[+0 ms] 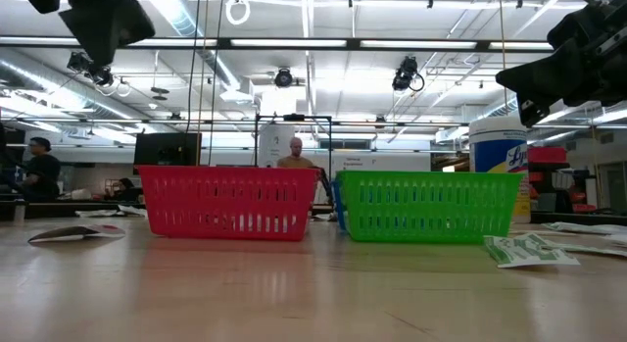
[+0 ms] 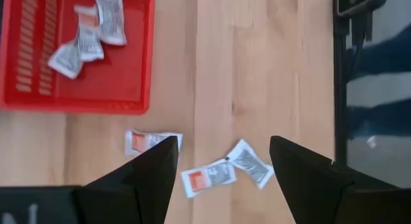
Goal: Pick & Place First Aid Supplies
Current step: Put the orange ointment pack into the orange bin
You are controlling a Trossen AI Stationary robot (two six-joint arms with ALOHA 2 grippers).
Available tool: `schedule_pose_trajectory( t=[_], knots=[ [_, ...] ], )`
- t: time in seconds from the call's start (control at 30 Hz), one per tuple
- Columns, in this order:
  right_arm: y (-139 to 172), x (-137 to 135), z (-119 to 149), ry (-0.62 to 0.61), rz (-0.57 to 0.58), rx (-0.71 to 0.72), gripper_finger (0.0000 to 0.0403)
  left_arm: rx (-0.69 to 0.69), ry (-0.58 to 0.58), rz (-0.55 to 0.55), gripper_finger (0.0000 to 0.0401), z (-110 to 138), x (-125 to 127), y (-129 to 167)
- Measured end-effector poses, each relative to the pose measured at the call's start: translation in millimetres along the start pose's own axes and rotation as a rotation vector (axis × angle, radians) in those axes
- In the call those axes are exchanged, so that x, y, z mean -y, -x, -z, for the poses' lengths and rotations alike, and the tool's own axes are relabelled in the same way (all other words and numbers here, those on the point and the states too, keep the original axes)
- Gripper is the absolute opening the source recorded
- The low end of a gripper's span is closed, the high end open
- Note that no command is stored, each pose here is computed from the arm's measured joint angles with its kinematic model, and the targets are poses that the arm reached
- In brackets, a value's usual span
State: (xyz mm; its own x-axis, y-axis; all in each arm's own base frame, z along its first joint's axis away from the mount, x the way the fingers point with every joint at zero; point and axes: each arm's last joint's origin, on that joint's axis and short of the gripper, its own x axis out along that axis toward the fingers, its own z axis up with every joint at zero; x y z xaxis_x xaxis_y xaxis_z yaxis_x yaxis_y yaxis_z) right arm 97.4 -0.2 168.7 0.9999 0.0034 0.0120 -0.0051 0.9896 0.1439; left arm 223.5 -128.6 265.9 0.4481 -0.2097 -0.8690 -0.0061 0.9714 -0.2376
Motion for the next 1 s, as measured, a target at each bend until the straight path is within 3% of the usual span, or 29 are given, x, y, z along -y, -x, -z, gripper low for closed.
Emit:
schedule_pose_trajectory(
  t=[0.1,0.27,0.57,0.9,1.0],
  knots=[
    [0,0,0,0.0,0.0,0.0,0.0018,0.001,0.023,0.0,0.0254,2,4,0],
    [0,0,0,0.0,0.0,0.0,0.0018,-0.009,-0.036,0.016,0.0254,9,13,1],
    [0,0,0,0.0,0.0,0.0,0.0018,-0.04,-0.58,0.091,0.0254,20,26,2],
    [0,0,0,0.0,0.0,0.0,0.0018,-0.076,-0.915,0.085,0.0254,24,23,2],
    [0,0,0,0.0,0.0,0.001,0.0018,-0.072,-0.965,0.097,0.0254,24,25,0]
  ],
)
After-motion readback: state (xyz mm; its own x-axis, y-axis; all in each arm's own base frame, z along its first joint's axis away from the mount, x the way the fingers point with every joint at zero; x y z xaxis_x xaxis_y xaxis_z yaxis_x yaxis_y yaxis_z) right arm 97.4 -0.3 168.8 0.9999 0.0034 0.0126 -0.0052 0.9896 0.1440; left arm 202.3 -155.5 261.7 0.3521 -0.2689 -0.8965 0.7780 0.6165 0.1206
